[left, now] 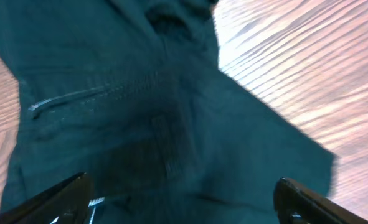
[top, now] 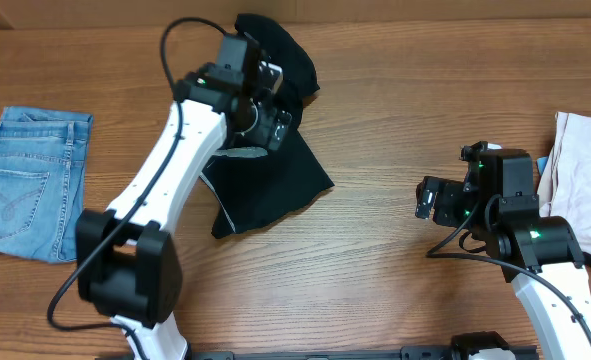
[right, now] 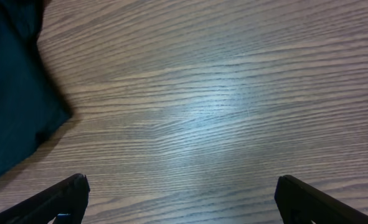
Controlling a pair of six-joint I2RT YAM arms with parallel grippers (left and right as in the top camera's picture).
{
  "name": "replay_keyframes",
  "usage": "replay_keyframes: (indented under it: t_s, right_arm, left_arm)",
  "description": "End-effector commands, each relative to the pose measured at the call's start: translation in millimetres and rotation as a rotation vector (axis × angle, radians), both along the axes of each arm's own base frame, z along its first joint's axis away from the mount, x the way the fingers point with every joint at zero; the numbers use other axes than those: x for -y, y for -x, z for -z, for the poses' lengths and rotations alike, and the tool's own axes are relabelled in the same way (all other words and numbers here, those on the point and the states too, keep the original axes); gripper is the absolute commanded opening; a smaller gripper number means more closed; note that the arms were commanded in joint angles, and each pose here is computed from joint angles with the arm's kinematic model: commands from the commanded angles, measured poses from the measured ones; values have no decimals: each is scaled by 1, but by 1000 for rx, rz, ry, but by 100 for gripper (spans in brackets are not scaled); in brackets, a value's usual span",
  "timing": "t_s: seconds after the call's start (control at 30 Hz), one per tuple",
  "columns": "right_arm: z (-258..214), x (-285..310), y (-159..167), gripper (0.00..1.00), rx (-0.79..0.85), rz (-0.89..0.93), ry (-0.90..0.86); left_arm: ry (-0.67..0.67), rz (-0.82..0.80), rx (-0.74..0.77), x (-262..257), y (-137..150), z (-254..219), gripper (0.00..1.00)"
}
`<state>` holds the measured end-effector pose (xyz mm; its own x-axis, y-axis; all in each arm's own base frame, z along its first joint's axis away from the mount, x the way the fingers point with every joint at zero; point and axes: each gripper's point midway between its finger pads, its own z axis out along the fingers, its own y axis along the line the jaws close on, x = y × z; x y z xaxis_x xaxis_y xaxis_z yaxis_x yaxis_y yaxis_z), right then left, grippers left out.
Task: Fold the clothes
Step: 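Drag the black garment toward table center with the left gripper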
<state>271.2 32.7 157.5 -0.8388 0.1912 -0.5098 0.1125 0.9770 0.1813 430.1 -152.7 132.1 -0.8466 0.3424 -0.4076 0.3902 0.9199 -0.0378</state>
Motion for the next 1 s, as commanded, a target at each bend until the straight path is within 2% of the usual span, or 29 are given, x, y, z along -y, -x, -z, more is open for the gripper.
replay_keyframes:
  t_s: [0.0,0.13,0.17,0.23,0.27,0.3,0.33,0.37,0.47,0.5,0.53,0.63,0.7,0.77,0.83,0.87,0.97]
  right_arm:
    - [-12,1,-5,100,36,0,5]
    - [-12,1,-5,100,36,0,5]
    - [-12,1,-5,100,36,0,5]
    - [-12,1,-5,100,36,0,5]
    - [-12,1,-5,100,36,0,5]
    - [-12,1,-5,100,36,0,5]
    - [-12,1,-5,100,36,0,5]
    - [-12,1,-5,100,36,0,5]
    - [-12,1,-6,100,37,0,6]
    - [-12,1,-6,100,38,0,6]
    - [-12,1,-6,100,38,0,5]
    - [-14,-5,-8,100,50,-29,-18]
    - [-14,-5,-8,100,50,-28,-17]
    - [-14,-5,-8,100,51,-28,-18]
    - [-14,-7,-8,100,50,-34,-26]
    - [-16,-16,-7,100,53,-81,-63]
    - [-24,-55,2,100,65,-287,-207]
  left_arm:
    - [-110,36,-50,2,-1,55,89]
    - [-112,49,-52,12,-12,84,86]
    - [-119,54,-59,12,-12,90,82]
    - [-172,45,-68,4,-13,101,60]
    - [-194,39,-74,0,-12,104,55]
    - [-216,33,-79,-4,-11,106,40]
    - [-241,24,-76,-8,-12,105,14]
    - [-263,12,-68,-13,-13,102,5]
    - [-293,-29,-8,-21,-20,59,4]
    - [-260,-47,65,-19,-25,9,4]
    - [-242,-56,110,-19,-28,-16,4]
    - [-167,-118,417,-36,-25,-162,4]
    - [-204,-213,519,-69,-16,-206,4]
    - [-268,-351,539,-126,-8,-223,4]
    - [-279,-433,493,-158,-5,-214,4]
    - [-266,-473,434,-179,-4,-199,4]
    - [-216,-497,346,-201,-7,-171,4]
